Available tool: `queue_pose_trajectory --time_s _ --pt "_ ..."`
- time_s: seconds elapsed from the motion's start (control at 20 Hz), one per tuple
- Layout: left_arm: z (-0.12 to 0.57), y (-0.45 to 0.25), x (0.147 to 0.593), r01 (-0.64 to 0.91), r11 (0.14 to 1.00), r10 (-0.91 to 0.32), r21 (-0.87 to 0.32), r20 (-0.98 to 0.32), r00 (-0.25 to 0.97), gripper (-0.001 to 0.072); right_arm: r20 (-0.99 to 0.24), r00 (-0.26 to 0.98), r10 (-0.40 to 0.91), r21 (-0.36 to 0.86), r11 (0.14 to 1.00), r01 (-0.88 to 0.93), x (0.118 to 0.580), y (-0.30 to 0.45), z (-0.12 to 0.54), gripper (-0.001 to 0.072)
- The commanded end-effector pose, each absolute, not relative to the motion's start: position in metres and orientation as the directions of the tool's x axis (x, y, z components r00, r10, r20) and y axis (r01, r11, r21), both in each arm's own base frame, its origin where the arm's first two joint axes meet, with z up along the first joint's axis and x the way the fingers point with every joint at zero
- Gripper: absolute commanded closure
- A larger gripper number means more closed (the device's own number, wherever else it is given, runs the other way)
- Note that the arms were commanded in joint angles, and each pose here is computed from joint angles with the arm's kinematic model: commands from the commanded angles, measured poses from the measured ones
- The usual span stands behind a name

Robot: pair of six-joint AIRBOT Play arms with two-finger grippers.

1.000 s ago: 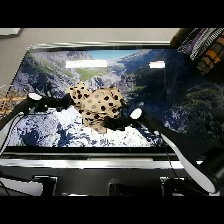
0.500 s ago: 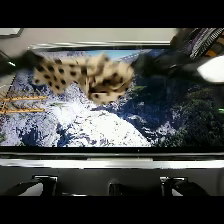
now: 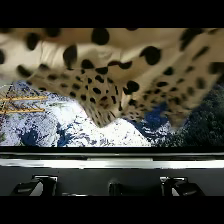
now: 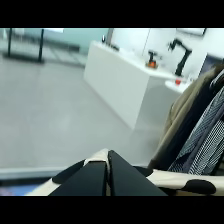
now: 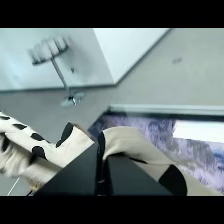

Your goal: Fold the clothes and pants, and hang the long-sleeved shirts on hangers.

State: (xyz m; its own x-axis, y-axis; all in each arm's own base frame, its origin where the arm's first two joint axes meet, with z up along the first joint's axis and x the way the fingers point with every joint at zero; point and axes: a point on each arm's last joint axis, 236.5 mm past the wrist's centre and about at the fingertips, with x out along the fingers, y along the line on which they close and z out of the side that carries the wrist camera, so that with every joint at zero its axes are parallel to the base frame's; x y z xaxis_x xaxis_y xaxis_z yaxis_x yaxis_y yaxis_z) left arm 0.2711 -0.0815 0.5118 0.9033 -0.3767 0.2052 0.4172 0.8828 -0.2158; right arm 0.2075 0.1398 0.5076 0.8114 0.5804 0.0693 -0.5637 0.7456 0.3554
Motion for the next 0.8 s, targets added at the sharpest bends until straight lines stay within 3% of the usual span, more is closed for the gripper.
queue_pose_trajectory --time_s 0.0,0.1,0.3,0.55,0.75 --pt "0.527 -0.085 0.239 0.426 0.886 -0.374 -0.182 0.260 0.890 0.0683 0.150 0.833 0.533 0.351 0.759 -0.549 0.198 0.126 0.528 0.0677" --pt "0.512 -0.082 0.257 0.417 0.885 -0.373 -0.209 0.220 0.901 0.0683 0.124 0.875 0.468 0.356 0.802 -0.479 0.236 0.115 0.521 0.0677" --pt "0.426 -0.075 0.331 0.353 0.857 -0.375 -0.376 0.017 0.927 0.0683 -0.046 0.921 0.388 0.389 0.856 -0.341 0.369 0.116 0.457 0.0677" --pt "0.264 -0.062 0.446 0.185 0.855 -0.350 -0.485 -0.277 0.895 0.0683 -0.186 0.845 0.501 0.609 0.734 -0.300 0.531 0.180 0.315 0.0676" --pt "0.154 -0.042 0.514 0.028 0.852 -0.293 -0.523 -0.431 0.854 0.0683 -0.342 0.771 0.537 0.630 0.740 -0.236 0.588 0.236 0.177 0.0676"
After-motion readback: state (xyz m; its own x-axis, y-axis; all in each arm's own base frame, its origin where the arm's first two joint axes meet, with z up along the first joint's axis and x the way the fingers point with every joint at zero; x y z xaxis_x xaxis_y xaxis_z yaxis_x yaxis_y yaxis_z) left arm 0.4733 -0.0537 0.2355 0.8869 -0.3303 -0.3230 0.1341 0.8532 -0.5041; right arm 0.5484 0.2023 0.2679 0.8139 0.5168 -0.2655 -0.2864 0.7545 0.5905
